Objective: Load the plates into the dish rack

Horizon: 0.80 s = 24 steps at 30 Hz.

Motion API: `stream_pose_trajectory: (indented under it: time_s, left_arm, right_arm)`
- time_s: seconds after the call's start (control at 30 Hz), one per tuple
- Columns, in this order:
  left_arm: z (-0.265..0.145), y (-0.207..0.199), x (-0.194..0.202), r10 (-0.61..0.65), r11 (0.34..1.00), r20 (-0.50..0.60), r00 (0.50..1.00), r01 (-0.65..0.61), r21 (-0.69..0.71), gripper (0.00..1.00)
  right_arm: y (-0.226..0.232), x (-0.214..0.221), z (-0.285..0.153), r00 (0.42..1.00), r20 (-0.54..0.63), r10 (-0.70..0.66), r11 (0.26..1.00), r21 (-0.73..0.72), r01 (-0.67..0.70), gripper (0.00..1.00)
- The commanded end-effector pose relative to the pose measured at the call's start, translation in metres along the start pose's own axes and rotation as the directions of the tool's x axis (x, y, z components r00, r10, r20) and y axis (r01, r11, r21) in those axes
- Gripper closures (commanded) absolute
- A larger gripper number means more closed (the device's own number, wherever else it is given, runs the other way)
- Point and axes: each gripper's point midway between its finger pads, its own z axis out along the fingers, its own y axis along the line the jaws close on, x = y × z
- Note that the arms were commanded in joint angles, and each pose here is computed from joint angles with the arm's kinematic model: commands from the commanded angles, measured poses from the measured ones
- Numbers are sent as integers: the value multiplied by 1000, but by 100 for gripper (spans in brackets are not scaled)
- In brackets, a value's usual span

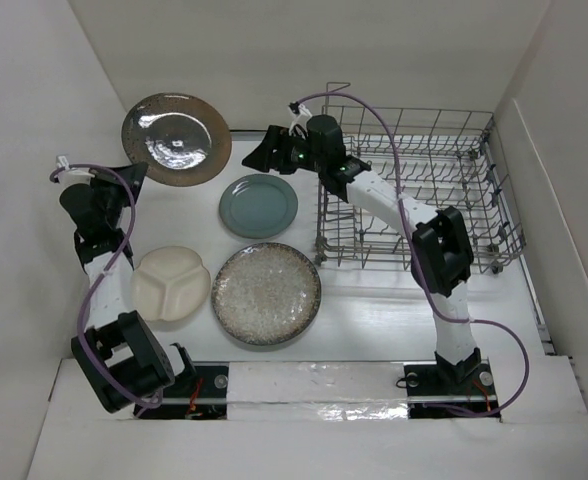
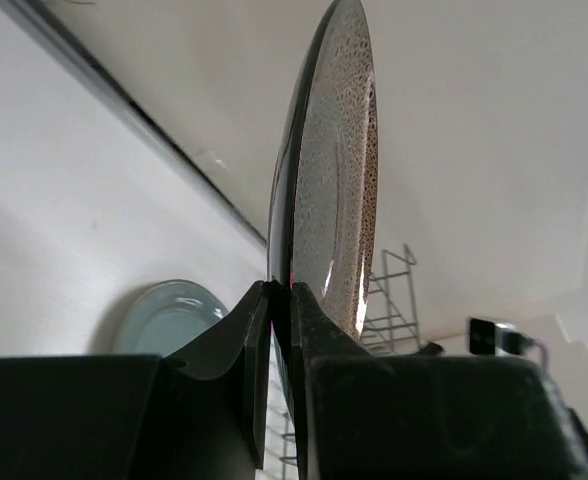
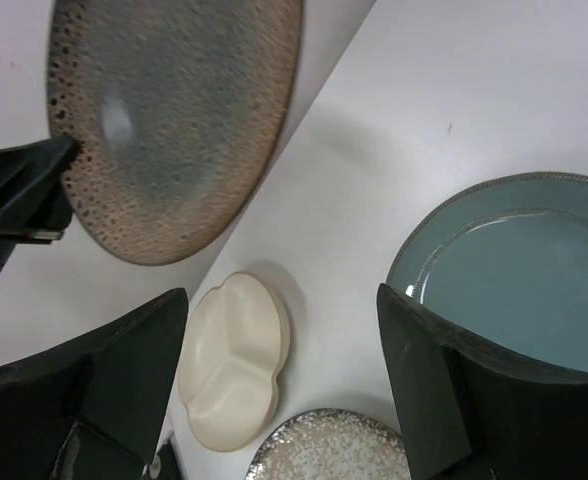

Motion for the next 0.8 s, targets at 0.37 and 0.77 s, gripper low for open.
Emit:
stream_pose_trajectory:
  time_s: [0.37, 0.77]
  left_arm:
    - [-57, -121, -1, 23, 903, 39, 999, -37, 429, 100]
    - [-72, -135, 8, 11, 873, -7, 1000, -7, 487, 100]
  right_arm:
    - [60, -10, -10, 999, 4, -40, 965, -261, 40, 16]
    - [76, -29, -24, 997, 55, -56, 955, -289, 69, 18]
